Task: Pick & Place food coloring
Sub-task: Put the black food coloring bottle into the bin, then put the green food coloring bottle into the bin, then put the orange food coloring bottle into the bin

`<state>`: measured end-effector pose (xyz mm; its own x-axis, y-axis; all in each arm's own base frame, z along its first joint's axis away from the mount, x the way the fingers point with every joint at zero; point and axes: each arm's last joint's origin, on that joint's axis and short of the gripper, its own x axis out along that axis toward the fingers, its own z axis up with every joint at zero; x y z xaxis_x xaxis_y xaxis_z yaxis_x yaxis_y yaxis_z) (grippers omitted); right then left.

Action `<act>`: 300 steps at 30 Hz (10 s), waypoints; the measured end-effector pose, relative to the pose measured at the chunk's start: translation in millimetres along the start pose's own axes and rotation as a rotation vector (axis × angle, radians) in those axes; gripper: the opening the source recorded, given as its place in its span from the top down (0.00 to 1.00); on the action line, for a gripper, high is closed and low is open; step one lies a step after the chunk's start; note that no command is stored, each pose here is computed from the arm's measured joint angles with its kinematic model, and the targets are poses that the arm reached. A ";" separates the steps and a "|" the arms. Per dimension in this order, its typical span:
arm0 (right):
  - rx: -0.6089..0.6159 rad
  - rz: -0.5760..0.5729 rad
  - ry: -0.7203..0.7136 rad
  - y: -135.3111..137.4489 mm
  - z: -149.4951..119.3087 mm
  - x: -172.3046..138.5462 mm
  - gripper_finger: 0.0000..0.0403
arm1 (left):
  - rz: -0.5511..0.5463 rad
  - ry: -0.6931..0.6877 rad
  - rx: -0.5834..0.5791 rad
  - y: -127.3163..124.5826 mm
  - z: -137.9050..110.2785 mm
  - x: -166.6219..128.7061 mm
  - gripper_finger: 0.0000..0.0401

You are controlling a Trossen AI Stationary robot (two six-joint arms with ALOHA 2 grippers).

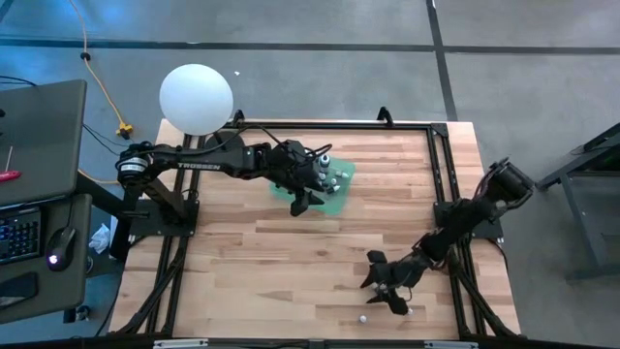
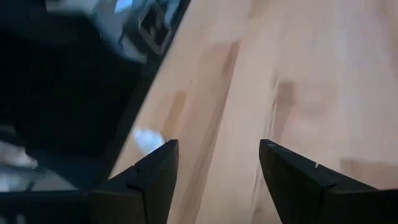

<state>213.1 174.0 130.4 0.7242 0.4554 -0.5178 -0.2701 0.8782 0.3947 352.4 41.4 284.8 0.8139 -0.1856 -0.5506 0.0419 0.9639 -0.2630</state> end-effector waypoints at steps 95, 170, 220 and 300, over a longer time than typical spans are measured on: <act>-0.064 -0.803 -0.010 -220.6 129.7 -19.2 0.69 | 0.276 0.088 0.104 -36.9 -16.2 -150.4 0.48; -0.255 0.003 0.232 47.6 6.7 72.8 0.72 | 0.278 0.059 -0.014 -36.8 -15.4 -149.6 0.48; -0.021 -0.625 0.023 -227.3 123.1 0.3 0.75 | 0.283 0.138 0.065 -36.2 -21.9 -150.4 0.48; 0.481 -0.396 0.932 84.3 -1.4 9.6 0.73 | 0.277 0.010 -0.051 -37.1 -11.1 -149.6 0.48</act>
<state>196.4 252.6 157.6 -0.1081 0.2648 -0.9582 0.2934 0.9294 0.2237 222.7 31.3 368.1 0.7843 0.0812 -0.6150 -0.2106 0.9674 -0.1408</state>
